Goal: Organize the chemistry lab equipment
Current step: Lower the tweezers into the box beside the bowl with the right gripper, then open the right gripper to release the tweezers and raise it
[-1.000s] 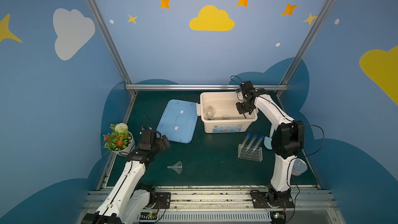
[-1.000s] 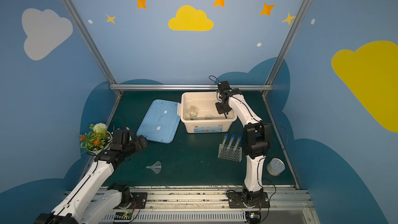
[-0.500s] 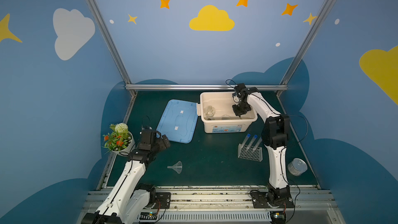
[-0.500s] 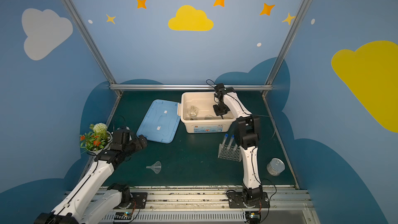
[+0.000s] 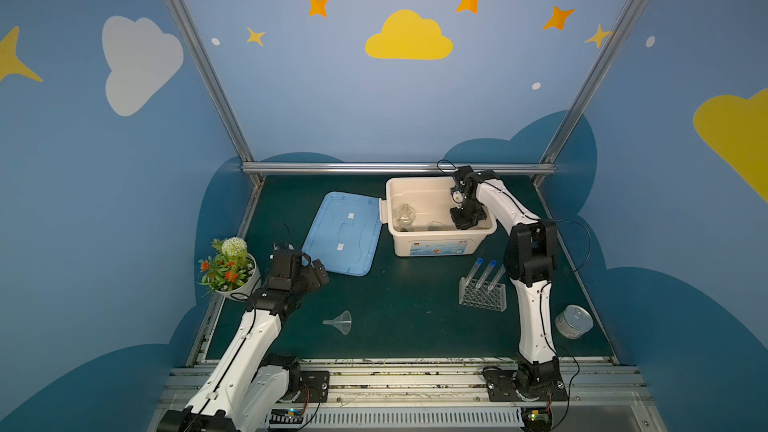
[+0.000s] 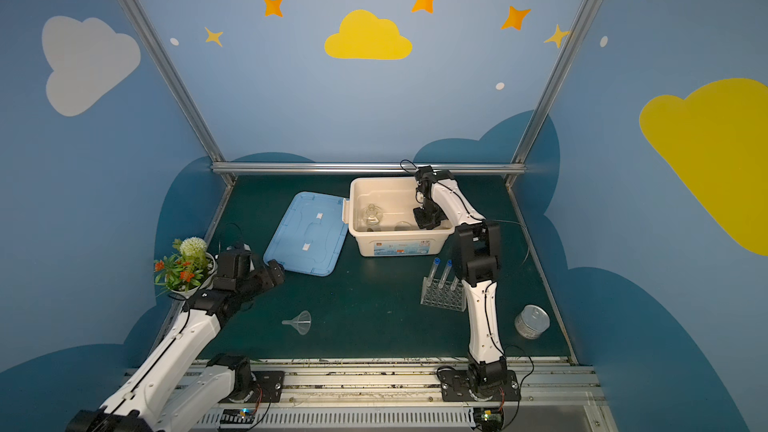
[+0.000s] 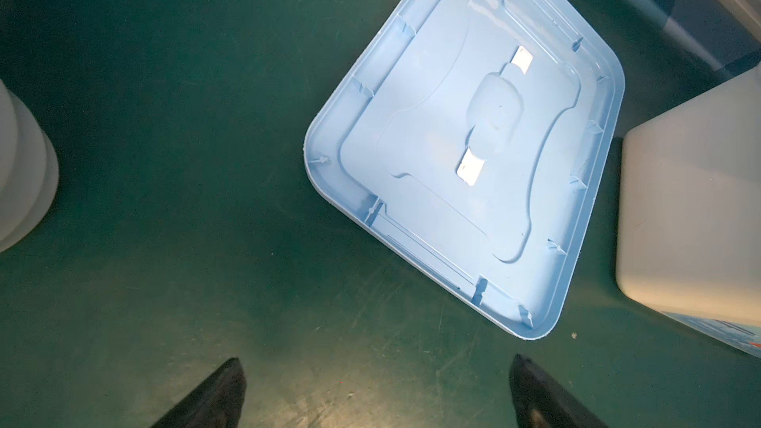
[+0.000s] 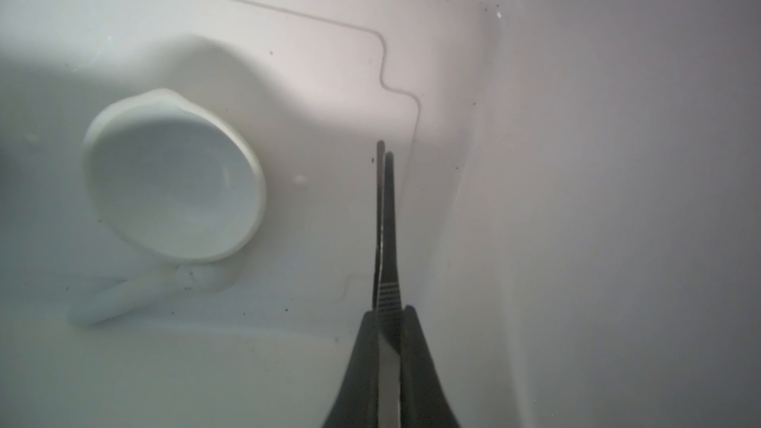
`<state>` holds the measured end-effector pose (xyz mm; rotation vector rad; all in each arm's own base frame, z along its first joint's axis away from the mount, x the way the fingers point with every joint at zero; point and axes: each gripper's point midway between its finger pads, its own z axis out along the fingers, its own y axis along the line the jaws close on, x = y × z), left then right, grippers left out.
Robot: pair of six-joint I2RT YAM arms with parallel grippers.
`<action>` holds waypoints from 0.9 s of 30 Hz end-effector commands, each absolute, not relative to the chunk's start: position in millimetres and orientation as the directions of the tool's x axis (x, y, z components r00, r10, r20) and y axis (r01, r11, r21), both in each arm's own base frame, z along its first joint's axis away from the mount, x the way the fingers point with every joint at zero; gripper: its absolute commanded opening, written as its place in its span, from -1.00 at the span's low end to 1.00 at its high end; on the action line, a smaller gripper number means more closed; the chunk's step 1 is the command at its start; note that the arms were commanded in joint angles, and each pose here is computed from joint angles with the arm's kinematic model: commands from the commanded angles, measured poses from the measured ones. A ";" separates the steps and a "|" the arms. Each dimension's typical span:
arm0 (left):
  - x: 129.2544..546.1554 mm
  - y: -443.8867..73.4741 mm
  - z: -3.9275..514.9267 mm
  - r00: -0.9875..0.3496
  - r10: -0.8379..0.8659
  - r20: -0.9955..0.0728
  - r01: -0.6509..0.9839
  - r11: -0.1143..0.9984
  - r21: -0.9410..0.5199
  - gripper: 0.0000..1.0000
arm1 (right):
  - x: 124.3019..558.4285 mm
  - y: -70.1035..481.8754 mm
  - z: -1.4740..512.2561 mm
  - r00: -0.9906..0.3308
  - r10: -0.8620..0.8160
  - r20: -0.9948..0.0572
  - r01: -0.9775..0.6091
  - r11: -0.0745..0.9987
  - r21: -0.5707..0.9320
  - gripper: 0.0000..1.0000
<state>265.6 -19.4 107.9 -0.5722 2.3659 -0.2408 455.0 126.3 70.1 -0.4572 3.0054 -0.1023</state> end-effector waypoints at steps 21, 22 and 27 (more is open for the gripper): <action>260.9 -18.5 99.6 -0.685 -0.453 -0.570 -0.336 0.891 -0.305 0.99 | 444.2 124.6 33.9 -0.965 -0.263 0.014 -0.263 0.964 -0.047 -0.59; 261.0 -18.1 100.1 -0.683 -0.455 -0.571 -0.337 0.891 -0.305 0.99 | 444.4 124.4 34.5 -0.966 -0.260 0.013 -0.260 0.965 -0.046 -0.58; 260.5 -18.4 99.7 -0.685 -0.453 -0.571 -0.336 0.891 -0.304 0.99 | 445.2 123.7 38.0 -0.968 -0.252 0.003 -0.252 0.966 -0.050 -0.46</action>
